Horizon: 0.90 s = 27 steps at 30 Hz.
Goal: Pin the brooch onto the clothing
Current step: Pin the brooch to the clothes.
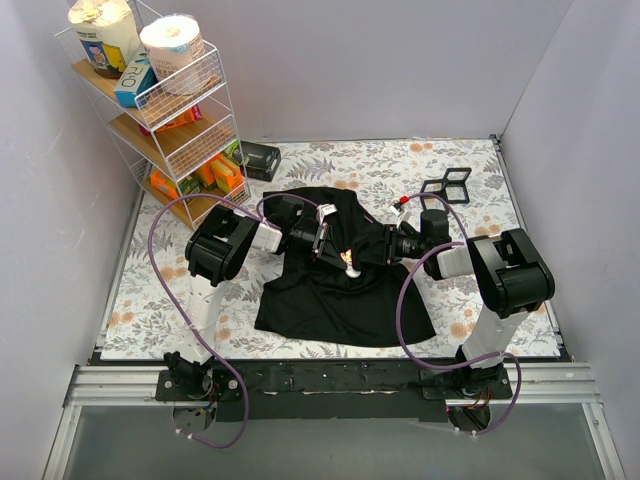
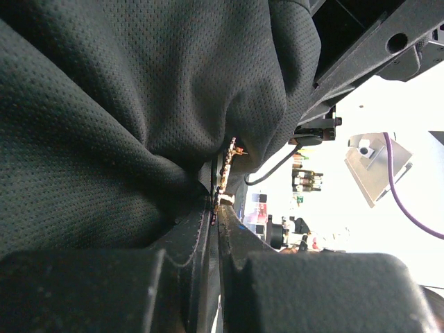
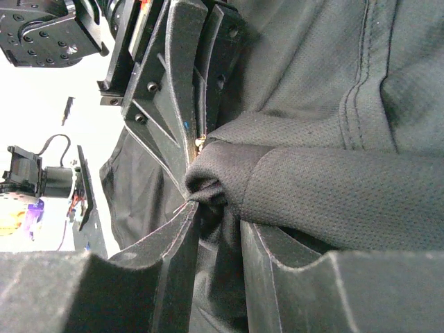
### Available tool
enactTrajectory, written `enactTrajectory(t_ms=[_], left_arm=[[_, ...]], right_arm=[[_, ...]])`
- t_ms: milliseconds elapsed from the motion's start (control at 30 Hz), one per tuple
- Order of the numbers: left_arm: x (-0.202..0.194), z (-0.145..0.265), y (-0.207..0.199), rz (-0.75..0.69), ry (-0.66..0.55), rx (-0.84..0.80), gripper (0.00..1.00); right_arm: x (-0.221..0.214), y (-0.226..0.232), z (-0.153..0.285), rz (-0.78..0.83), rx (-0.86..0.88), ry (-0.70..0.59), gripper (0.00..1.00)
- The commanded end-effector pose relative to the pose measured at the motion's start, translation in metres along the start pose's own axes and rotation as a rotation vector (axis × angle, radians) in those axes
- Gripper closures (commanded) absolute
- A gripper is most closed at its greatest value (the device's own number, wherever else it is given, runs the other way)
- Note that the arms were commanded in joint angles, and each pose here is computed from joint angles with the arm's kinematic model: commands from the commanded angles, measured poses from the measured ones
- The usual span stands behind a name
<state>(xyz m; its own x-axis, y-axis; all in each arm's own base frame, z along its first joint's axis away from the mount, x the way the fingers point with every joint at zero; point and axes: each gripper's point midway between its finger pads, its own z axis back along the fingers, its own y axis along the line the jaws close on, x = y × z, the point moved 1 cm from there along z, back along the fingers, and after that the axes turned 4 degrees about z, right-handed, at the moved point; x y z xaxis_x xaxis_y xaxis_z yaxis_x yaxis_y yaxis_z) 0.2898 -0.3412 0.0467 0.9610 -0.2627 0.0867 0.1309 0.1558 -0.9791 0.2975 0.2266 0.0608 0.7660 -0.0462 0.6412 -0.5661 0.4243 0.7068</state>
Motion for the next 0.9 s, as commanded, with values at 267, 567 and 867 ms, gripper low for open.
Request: enactTrajectory(t_ms=[267,567,867], left_arm=[[0.007,0.004,-0.023,-0.074,0.004,-0.037,1.0],[0.007,0.004,-0.025,-0.077,0.006,-0.042,1.0],[0.006,0.004,-0.027,-0.075,0.008,-0.051,1.0]], right_arm=[[0.021,0.012,-0.014,0.055,0.066,-0.039,0.64],[0.018,0.009,-0.023,0.041,0.06,-0.033,0.64],[0.019,0.005,-0.033,0.024,0.048,-0.039,0.61]])
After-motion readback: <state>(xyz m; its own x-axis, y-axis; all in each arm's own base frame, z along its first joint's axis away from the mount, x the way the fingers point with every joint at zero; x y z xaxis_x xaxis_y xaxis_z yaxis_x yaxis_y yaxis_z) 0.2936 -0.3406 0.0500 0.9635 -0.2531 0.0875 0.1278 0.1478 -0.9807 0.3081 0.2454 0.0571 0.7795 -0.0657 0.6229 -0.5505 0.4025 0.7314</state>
